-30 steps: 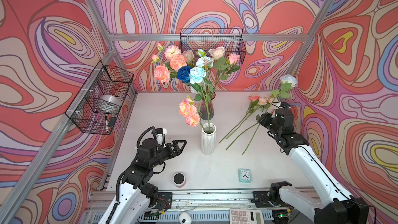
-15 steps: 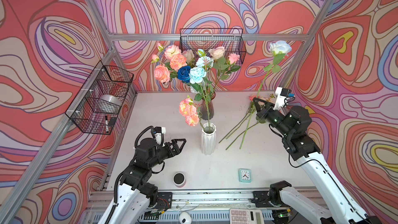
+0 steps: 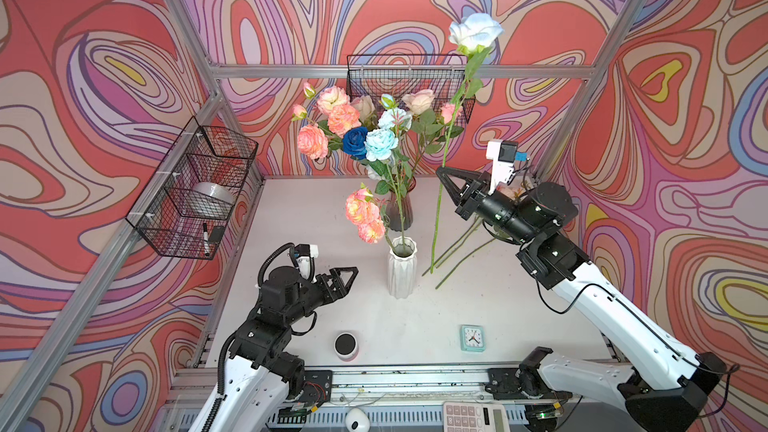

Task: Arrange the flowers into the vase
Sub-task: 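Carry the white rose over the white vase and lower the stem in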

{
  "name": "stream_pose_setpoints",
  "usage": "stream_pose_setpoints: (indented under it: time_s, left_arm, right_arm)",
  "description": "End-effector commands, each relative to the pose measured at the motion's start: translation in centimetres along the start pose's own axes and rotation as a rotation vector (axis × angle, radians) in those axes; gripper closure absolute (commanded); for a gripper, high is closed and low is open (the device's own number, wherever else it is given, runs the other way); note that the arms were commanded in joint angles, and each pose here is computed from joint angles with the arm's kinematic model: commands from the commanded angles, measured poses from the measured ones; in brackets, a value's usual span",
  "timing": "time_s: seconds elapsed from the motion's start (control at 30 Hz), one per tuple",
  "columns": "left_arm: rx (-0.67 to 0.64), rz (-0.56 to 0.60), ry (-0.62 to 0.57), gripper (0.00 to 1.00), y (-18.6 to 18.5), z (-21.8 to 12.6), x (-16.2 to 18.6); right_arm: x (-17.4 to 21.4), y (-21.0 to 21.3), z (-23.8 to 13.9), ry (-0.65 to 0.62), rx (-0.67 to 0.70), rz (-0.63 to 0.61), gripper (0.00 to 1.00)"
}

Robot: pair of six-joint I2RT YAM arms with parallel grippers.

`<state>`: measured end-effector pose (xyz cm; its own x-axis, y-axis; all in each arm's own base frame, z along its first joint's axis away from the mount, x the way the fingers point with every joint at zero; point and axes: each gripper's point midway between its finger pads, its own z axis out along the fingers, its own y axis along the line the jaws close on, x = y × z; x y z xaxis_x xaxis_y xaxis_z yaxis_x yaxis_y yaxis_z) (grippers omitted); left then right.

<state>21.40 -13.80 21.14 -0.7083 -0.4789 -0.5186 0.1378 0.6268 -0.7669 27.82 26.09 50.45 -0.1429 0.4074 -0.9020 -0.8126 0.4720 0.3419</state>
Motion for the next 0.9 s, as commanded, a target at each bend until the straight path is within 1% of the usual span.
stream_pose_setpoints:
  time_s: [0.0,0.17,0.33,0.67,0.87]
  left_arm:
    - [0.012,0.017,-0.020,0.16,-0.9,-0.4,-0.7]
    - [0.015,0.015,-0.020,0.16,-1.0,-0.5,-0.7]
    - [0.015,0.015,-0.019,0.16,-1.1,-0.5,-0.7]
    - [0.011,0.020,-0.020,0.16,-1.0,-0.6,-0.7]
    - [0.016,0.022,-0.019,0.16,-1.2,-0.6,-0.8]
  right_arm:
    - [-3.1,2.6,0.6,-0.127,-0.042,-0.096,1.00]
    - [-2.7,4.2,1.7,-0.218,-0.010,-0.190,1.00]
    - [-1.5,4.1,3.1,-0.278,0.113,-0.326,1.00]
    - [1.1,2.5,3.7,-0.250,0.228,-0.438,1.00]
    - [3.7,1.2,4.2,-0.195,0.256,-0.435,1.00]
